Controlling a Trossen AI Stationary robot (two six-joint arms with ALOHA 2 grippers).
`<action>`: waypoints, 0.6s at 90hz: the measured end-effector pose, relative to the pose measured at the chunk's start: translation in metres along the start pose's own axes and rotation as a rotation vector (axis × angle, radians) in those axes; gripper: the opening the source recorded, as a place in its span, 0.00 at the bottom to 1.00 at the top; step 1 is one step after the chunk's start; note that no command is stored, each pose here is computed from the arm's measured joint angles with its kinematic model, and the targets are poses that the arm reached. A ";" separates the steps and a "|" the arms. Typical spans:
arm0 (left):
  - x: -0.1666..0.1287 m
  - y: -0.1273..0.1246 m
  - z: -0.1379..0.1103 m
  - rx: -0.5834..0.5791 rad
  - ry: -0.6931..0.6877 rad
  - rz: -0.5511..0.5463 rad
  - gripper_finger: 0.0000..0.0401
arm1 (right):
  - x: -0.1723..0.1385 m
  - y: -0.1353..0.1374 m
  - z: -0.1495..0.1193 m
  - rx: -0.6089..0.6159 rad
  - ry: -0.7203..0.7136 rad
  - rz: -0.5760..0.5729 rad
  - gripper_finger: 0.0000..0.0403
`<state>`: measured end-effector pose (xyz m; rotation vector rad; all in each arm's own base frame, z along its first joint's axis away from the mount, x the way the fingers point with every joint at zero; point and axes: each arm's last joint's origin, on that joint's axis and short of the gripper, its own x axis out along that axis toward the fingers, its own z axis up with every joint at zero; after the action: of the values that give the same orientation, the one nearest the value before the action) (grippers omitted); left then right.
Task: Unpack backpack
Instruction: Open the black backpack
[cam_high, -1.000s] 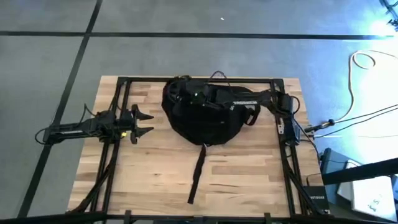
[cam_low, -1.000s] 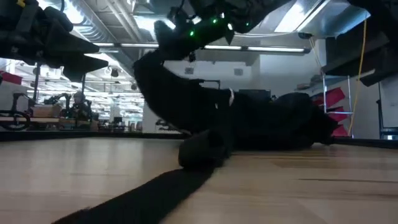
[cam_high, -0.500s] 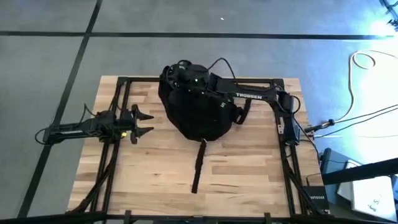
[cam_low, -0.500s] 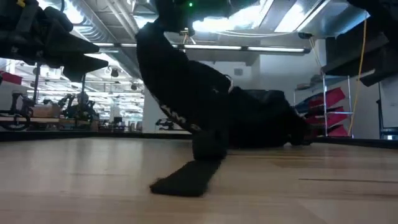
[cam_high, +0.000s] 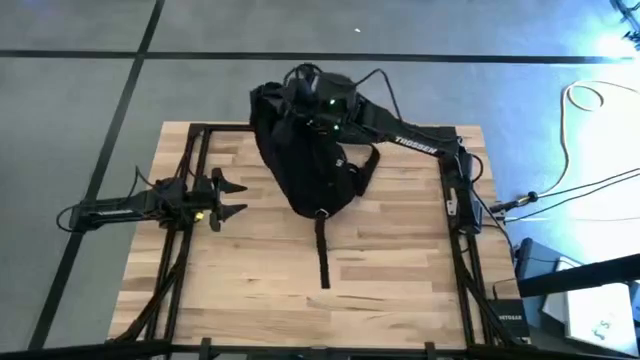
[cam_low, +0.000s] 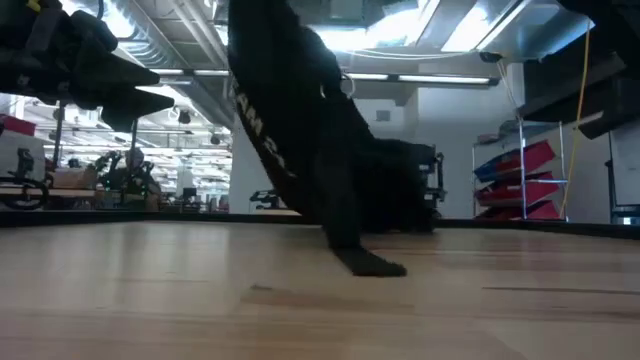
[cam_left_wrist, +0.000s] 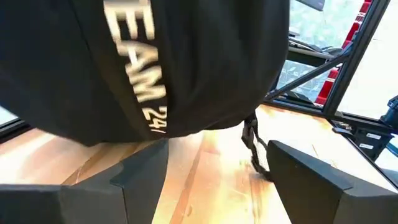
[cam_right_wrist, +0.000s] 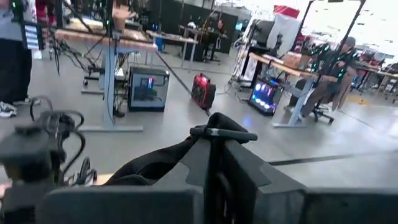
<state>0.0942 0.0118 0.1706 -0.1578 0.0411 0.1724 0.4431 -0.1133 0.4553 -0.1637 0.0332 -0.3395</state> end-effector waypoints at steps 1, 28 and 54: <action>0.000 0.000 0.000 0.000 0.000 0.000 0.64 | -0.001 0.000 0.002 0.000 -0.003 0.000 0.04; 0.000 0.000 0.000 0.000 -0.001 0.000 0.64 | -0.020 -0.008 0.037 0.012 -0.112 -0.017 0.04; 0.000 0.000 0.000 0.000 0.000 0.000 0.64 | -0.030 -0.011 0.052 0.054 -0.201 -0.026 0.04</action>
<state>0.0942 0.0117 0.1706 -0.1580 0.0411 0.1721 0.4147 -0.1054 0.5085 -0.1438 -0.1768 -0.3480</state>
